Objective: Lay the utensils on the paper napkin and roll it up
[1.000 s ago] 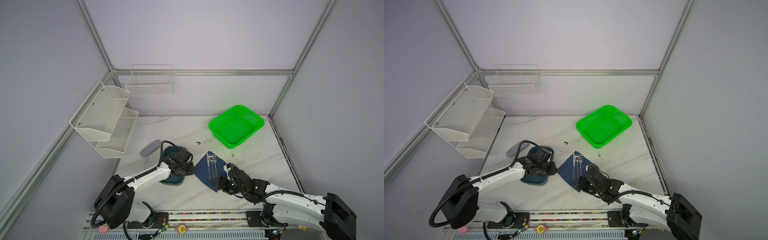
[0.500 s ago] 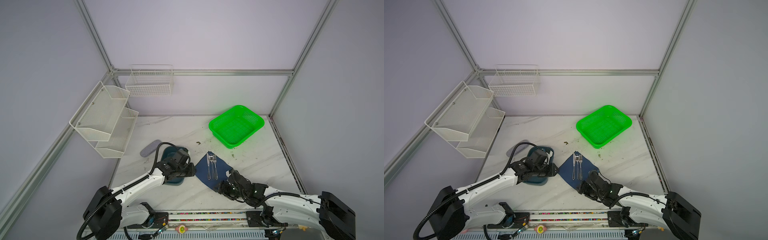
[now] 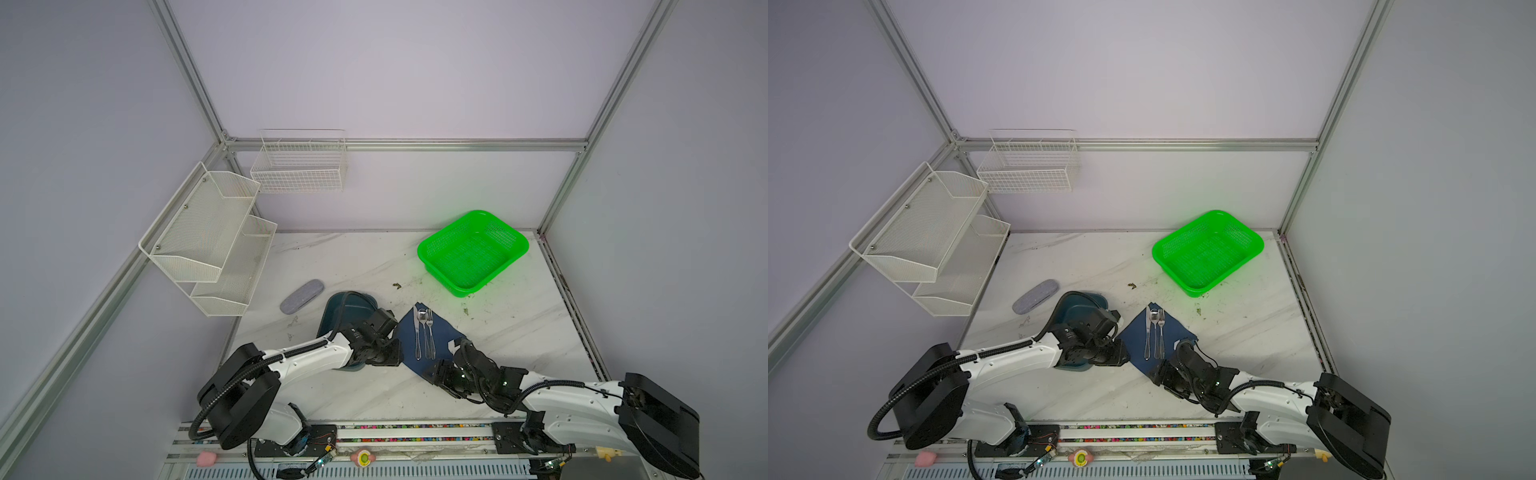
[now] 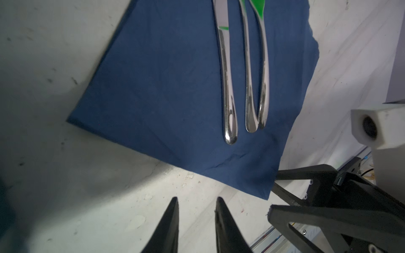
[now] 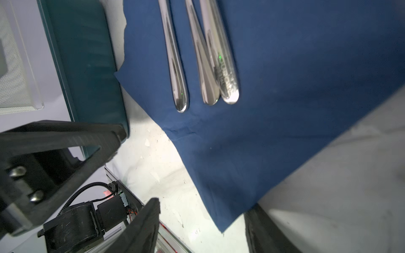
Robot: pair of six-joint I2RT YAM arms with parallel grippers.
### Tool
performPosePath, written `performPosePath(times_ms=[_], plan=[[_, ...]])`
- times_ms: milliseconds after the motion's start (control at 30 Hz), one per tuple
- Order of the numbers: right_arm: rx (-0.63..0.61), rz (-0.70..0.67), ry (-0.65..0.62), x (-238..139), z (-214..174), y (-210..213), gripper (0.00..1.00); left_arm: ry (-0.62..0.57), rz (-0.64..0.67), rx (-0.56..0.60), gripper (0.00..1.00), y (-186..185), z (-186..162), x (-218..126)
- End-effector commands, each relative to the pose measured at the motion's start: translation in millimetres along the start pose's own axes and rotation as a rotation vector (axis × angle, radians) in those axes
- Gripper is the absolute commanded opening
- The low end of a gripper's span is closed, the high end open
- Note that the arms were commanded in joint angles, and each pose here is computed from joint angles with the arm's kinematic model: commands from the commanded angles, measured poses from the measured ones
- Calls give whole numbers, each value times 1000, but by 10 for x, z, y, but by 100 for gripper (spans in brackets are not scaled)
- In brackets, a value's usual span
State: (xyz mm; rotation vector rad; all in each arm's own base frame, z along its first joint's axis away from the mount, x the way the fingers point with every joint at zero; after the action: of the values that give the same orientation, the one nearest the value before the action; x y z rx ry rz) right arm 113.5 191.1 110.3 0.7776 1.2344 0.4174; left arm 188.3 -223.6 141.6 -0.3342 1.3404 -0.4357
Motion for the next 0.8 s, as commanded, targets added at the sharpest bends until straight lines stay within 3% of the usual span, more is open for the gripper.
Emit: performPosePath(times_ms=[0,300,667,767], plan=[[59,-59,-16,-20,-18,-107,62,-53,-146,78,24,-440,196,-66],[54,-42,-34,-45,-9,-99,58,3,-204,117,19,-736,146,192],[29,-69,-15,18,1,-60,59,105,-143,90,17,-549,-39,438],[49,-128,-61,-12,30,-102,59,99,-132,86,18,-545,-38,438]])
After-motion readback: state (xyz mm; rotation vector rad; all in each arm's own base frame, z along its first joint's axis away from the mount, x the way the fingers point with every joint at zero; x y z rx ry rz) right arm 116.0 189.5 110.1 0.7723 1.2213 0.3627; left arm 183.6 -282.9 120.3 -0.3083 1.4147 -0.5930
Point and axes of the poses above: each gripper's point midway between its finger pads, its own x axis out along the fingers, its own y axis along the line the jaws close on, z = x × y, the point moved 10 cm from there along -x, back along the fingers, and after that the axes turned 4 degrees about -x, right-handed, at the moved point
